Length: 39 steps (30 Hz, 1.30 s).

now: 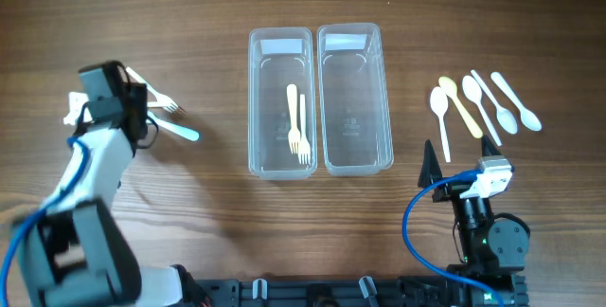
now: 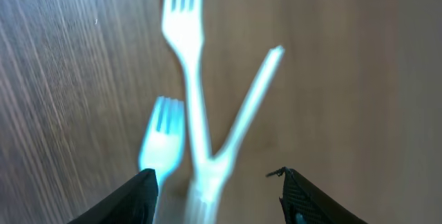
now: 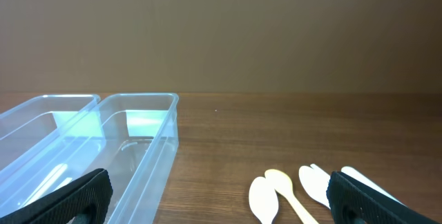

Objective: Pack container

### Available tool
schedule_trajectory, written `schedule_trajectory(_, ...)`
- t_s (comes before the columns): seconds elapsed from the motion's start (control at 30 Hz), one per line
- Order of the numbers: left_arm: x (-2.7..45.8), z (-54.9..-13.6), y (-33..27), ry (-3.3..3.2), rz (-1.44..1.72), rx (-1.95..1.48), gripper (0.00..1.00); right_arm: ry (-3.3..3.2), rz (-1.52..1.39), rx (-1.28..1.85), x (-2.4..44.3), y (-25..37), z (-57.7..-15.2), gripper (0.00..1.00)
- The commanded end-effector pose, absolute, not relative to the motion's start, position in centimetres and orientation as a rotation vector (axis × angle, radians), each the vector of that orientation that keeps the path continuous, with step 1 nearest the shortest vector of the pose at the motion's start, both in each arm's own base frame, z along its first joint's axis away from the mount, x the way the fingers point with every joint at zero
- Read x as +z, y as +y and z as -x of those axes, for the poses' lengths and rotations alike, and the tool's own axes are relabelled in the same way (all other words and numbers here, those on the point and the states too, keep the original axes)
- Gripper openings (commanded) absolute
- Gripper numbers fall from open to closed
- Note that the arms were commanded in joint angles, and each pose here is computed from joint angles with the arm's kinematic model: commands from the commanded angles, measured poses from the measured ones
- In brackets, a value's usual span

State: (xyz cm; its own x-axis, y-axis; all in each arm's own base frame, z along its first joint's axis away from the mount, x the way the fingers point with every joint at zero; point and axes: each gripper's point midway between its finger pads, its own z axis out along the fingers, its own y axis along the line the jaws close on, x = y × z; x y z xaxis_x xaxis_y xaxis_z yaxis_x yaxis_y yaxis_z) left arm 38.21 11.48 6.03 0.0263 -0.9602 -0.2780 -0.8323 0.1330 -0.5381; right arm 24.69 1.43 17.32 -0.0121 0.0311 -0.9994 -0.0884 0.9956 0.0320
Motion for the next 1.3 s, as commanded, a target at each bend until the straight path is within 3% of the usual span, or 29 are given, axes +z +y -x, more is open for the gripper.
schedule_trajectory(0.0,2.0,-38.0,10.9,1.984,1.68,-0.204,0.58,1.575,0.051,0.092,17.4,1.5,-24.7,1.0)
schedule_trajectory(0.23,-1.2,-37.5,10.8,2.035,1.716,-0.168,0.58,1.575,0.051,0.092,17.4,1.5,-24.7,1.0)
schedule_trajectory(0.77,-1.9,-37.9,8.5,2.155,1.617,-0.206,0.63,1.575,0.051,0.093,17.4,1.5,-24.7,1.0)
schedule_trajectory(0.87,-1.9,-38.1,7.6,2.176,1.59,-0.213,0.33,1.575,0.051,0.093,17.4,1.5,-24.7,1.0)
schedule_trajectory(0.93,-2.0,-38.1,7.4,2.183,1.586,-0.212,0.26,1.575,0.051,0.092,17.4,1.5,-24.7,1.0)
schedule_trajectory(1.0,-2.0,-38.0,7.4,2.183,1.587,-0.21,0.08,1.575,0.051,0.092,17.4,1.5,-24.7,1.0)
schedule_trajectory(1.03,-2.0,-38.0,7.6,2.178,1.588,-0.199,0.04,1.575,0.051,0.093,17.4,1.5,-24.7,1.0)
schedule_trajectory(1.27,-1.9,-37.8,8.2,2.175,1.575,-0.147,0.04,1.575,0.051,0.092,17.4,1.5,-24.7,1.0)
